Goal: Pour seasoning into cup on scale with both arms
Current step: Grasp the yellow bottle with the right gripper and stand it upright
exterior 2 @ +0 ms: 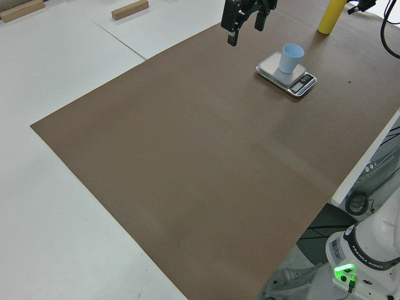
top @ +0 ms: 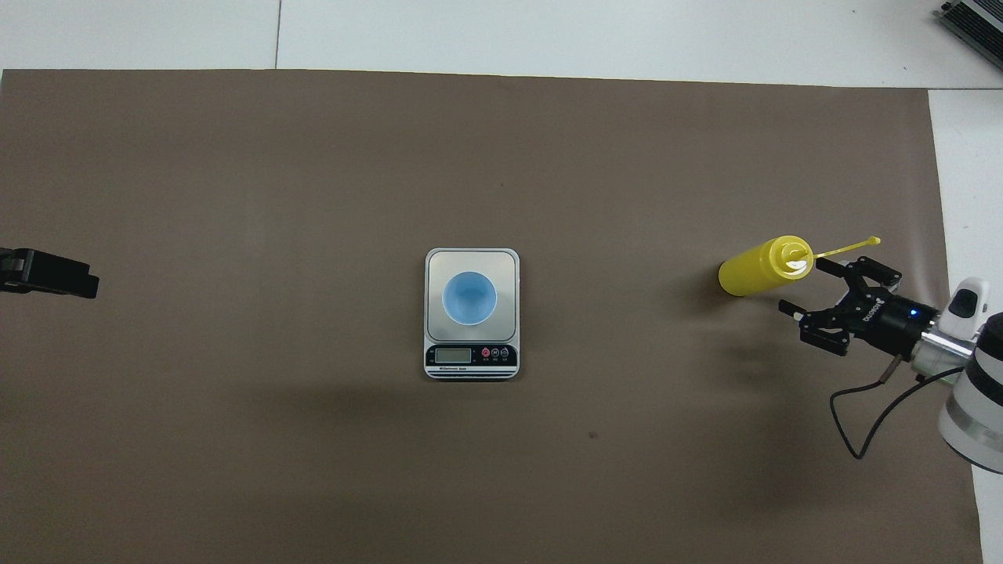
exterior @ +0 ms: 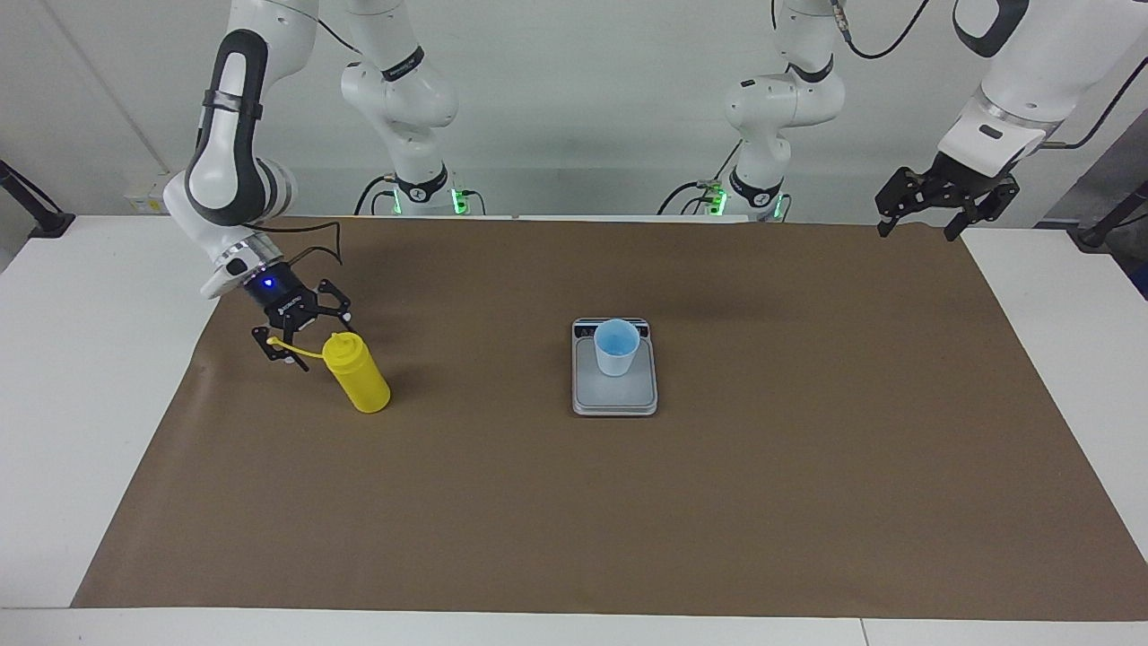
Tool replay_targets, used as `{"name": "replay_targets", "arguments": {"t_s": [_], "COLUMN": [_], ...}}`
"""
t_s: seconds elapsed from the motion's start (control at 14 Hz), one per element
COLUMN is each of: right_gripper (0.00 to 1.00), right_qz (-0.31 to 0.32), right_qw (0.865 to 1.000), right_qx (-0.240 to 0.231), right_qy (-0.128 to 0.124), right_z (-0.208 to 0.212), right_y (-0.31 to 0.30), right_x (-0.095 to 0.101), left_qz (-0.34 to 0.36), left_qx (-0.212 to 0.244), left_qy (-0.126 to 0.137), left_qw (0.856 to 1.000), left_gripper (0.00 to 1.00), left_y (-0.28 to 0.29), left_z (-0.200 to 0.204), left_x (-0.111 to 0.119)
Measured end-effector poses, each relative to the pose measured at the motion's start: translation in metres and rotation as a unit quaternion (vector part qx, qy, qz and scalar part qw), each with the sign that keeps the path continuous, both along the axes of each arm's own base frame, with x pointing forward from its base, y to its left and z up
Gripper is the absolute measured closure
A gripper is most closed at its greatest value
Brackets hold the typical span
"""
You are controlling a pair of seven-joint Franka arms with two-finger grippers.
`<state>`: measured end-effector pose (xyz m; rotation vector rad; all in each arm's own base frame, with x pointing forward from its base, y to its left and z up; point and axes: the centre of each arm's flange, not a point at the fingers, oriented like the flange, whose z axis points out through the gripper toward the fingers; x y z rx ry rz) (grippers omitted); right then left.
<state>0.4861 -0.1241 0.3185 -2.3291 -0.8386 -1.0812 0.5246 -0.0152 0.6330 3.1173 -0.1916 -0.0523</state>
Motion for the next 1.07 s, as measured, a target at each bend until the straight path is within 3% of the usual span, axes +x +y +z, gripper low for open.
{"name": "replay_targets", "arguments": {"t_s": [0.29, 0.71, 1.07], "right_gripper": [0.0, 0.0, 0.03], "right_qz": [0.003, -0.008, -0.007], "right_qw": [1.0, 0.995, 0.995], "right_qx": [0.014, 0.076, 0.073], "right_qy": [-0.027, -0.057, -0.071], "right_z": [-0.019, -0.082, -0.075], "right_y": [0.014, 0.031, 0.028], "right_x": [0.003, 0.006, 0.02], "left_qz": [-0.003, -0.021, -0.02], "left_qx": [0.0, 0.0, -0.001], "left_qy": [0.001, 0.0, -0.006], "left_qw": [1.0, 1.0, 1.0], "left_gripper": [0.0, 0.0, 0.0], "left_y": [-0.003, -0.027, -0.028], "left_z": [-0.001, 0.0, 0.002], "left_x": [0.0, -0.002, -0.001]}}
